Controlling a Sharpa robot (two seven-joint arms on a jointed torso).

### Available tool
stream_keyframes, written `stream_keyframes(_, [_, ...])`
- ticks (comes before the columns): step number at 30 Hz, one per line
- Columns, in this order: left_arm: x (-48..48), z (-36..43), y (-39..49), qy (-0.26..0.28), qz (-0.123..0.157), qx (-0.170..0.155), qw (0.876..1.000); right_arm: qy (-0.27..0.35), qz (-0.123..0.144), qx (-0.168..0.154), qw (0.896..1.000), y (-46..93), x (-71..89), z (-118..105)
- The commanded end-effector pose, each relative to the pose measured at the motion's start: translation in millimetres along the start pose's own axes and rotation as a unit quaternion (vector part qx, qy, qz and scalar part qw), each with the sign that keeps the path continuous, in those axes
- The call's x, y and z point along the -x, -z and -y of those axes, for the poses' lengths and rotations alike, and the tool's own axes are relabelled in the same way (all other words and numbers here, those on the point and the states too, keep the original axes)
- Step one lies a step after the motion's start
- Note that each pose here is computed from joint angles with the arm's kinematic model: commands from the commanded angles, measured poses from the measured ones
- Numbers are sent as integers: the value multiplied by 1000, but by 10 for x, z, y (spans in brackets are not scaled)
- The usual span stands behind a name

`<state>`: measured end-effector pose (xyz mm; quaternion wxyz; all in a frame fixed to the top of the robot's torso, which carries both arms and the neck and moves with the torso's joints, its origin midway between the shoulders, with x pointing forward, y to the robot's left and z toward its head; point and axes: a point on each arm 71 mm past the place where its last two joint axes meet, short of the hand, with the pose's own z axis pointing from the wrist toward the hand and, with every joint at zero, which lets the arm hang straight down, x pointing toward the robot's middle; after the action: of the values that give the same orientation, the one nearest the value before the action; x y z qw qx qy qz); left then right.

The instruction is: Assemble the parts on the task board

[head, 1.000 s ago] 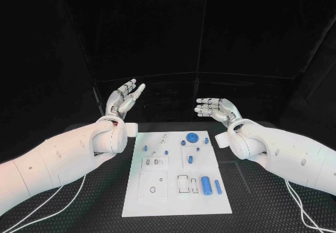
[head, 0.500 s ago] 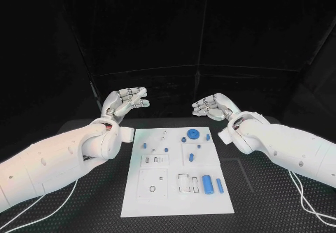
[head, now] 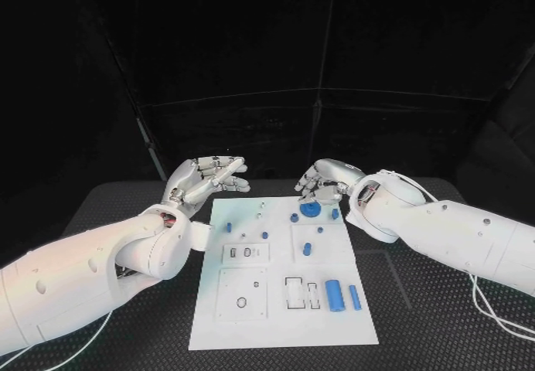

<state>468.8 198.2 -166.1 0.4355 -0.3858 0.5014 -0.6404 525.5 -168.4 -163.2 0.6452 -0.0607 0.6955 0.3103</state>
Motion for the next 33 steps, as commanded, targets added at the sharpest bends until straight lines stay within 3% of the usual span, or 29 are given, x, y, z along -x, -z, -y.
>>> stream_keyframes(1, [-67,9,15,9,-26,8,1000,94,-27,-18,995,-18,-27,-34])
stream_keyframes(17, [-88,28,54,12,-33,13,999,131,-62,-27,989,-68,-108,-143])
stream_keyframes(33, [-73,39,66,12,-34,13,999,133,-78,-30,988,-157,-176,-159])
